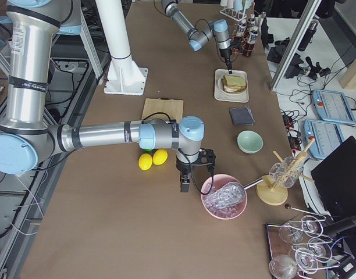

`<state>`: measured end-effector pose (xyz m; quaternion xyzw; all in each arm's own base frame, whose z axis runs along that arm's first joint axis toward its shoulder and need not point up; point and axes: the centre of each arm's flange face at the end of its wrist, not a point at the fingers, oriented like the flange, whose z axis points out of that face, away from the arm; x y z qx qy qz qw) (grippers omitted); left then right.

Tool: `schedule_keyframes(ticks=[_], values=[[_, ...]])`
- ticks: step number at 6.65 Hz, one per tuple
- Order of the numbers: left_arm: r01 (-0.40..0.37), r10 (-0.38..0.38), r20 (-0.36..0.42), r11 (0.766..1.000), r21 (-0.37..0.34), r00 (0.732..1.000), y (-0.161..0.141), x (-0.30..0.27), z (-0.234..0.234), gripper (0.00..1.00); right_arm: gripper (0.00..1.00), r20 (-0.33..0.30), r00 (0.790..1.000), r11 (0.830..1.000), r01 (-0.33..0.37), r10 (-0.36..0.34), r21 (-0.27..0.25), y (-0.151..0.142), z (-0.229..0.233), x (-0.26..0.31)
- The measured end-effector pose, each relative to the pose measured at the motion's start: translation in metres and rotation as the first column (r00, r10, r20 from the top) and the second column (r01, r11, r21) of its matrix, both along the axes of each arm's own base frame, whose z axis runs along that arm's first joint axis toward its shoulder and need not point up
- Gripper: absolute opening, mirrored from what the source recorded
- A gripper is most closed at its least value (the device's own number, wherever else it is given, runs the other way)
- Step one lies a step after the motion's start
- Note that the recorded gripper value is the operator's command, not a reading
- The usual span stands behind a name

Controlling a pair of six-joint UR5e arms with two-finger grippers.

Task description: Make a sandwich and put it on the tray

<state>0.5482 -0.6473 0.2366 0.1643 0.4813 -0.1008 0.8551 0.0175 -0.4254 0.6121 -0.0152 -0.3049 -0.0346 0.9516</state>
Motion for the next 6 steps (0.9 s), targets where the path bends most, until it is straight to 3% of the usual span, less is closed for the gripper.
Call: schedule_keyframes(ticks=[2, 4, 6], values=[[0.003, -0.002, -0.034, 0.999, 0.037, 0.999, 0.013, -0.026, -0.006, 0.97, 1.00, -0.002, 1.000, 1.000, 0.000, 0.000, -0.010, 0.001, 0.005, 0.000], [-0.061, 0.062, -0.065, 0.998, 0.015, 0.996, 0.049, -0.081, 0.013, 0.97, 1.00, 0.002, 1.000, 1.000, -0.001, 0.001, -0.029, 0.005, 0.012, 0.000], [-0.138, 0.138, 0.003, 0.990, 0.039, 0.990, 0.084, -0.163, 0.055, 0.97, 1.00, 0.014, 1.000, 0.999, -0.001, 0.001, -0.050, 0.012, 0.019, 0.000]])
